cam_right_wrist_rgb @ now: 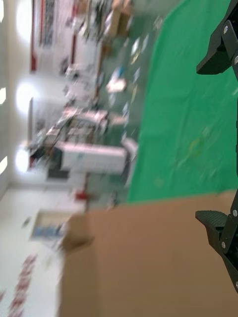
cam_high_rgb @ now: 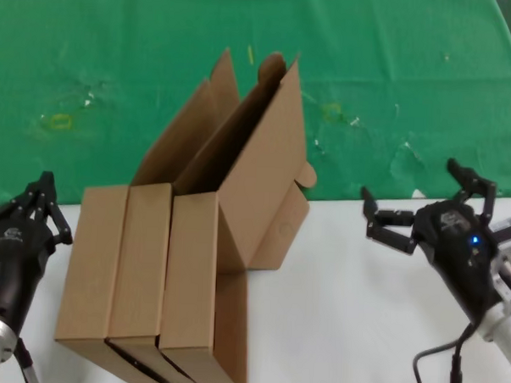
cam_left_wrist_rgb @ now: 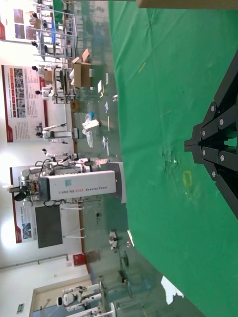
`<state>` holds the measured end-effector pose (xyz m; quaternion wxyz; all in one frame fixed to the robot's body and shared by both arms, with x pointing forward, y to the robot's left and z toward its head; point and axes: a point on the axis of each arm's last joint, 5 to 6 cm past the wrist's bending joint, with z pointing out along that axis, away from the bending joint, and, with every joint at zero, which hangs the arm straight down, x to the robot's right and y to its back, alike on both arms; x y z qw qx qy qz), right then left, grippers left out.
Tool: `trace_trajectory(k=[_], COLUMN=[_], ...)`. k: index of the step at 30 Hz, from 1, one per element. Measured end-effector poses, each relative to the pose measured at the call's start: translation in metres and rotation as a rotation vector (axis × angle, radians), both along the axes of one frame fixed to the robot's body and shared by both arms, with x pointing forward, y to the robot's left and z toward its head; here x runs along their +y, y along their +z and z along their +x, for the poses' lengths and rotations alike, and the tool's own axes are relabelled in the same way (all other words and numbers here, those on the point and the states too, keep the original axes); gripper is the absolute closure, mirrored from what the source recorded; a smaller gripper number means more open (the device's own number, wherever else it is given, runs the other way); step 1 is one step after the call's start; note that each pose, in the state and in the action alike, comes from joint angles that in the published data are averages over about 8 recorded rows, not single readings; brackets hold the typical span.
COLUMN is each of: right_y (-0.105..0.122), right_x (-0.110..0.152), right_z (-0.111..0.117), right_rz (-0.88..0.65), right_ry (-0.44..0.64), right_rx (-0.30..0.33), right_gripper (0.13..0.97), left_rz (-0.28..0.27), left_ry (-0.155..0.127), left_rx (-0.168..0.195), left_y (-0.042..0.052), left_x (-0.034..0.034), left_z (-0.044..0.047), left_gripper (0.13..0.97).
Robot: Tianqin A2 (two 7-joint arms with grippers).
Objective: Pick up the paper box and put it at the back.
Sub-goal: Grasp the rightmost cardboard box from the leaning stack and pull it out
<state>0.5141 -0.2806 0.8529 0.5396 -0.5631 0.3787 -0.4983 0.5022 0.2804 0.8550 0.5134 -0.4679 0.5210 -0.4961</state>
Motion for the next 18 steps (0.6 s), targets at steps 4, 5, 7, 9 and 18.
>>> trace_trajectory(k=[4, 5, 7, 9, 18], right_y=[-0.001, -0.002, -0.003, -0.004, -0.001], right_x=[-0.013, -0.018, -0.028, -0.039, -0.081], right_z=[-0.006, -0.007, -0.009, -0.010, 0.006], right_rz=[-0.031, -0.045, -0.074, -0.101, -0.207], right_ry=[0.194, 0.253, 0.377, 0.501, 0.919], right_rx=[-0.044, -0.048, -0.053, -0.050, -0.036], right_gripper=[0.130, 0.130, 0.130, 0.130, 0.130], left_rz=[0.000, 0.000, 0.000, 0.000, 0.000], left_ry=[0.000, 0.000, 0.000, 0.000, 0.000], left_rx=[0.000, 0.000, 0.000, 0.000, 0.000], left_y=[0.0000, 0.0000, 0.0000, 0.0000, 0.0000], left_x=[0.0000, 0.0000, 0.0000, 0.0000, 0.0000], left_z=[0.0000, 0.0000, 0.0000, 0.0000, 0.0000], left_gripper=[0.953, 0.953, 0.953, 0.953, 0.953])
